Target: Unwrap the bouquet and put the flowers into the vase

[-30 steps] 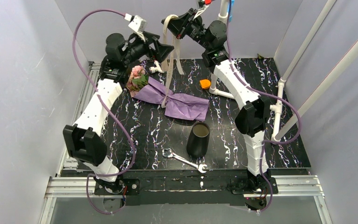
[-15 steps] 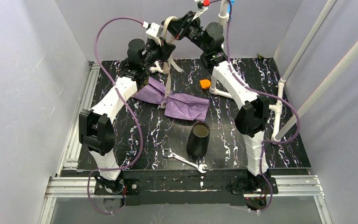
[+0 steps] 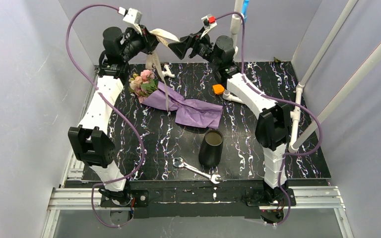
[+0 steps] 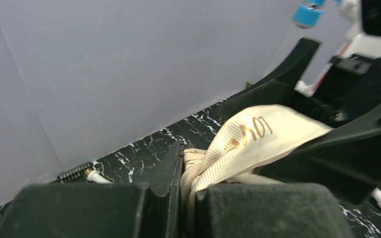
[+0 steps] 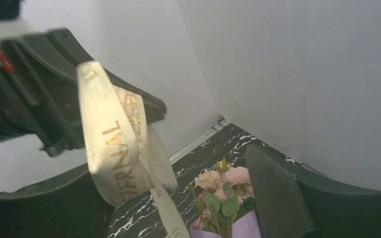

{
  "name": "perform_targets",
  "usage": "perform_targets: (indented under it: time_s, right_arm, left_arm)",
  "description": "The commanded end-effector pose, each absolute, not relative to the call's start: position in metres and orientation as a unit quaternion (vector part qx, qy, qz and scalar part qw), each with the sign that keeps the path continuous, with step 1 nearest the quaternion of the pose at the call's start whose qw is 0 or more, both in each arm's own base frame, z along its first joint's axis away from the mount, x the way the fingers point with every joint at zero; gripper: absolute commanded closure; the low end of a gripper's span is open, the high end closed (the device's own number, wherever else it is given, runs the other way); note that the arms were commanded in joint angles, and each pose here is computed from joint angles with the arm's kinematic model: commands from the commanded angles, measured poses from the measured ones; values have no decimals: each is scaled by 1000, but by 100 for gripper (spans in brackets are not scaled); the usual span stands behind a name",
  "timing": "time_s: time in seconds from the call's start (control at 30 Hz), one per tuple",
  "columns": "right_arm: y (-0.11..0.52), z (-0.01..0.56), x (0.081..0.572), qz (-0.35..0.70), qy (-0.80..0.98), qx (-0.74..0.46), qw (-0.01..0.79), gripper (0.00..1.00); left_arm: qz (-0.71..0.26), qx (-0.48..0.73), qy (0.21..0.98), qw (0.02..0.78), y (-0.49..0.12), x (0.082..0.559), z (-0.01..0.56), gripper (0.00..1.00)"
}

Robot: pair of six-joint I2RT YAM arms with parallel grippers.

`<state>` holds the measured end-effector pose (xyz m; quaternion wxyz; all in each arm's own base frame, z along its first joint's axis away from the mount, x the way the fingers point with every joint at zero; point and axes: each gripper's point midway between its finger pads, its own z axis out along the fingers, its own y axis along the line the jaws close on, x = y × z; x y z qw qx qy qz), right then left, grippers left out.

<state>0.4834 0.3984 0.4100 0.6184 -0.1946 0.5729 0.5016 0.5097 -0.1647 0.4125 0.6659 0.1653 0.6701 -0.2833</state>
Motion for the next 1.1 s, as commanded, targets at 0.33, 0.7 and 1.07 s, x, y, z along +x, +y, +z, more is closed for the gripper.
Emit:
perform_targets:
  time_s: [0.33, 0.7, 1.07]
  right_arm:
    - [347, 473, 433, 350, 461, -313, 753, 2]
    - [358, 410, 375, 369, 457, -460, 666, 2]
    - [376, 354, 347, 408, 490, -515, 573, 2]
  left_arm:
    - [-180, 163, 620, 747, -91, 442, 558, 100]
    - [-51, 112, 711, 693, -36, 375, 527, 100]
    - [78, 26, 881, 466, 36, 310, 318, 100]
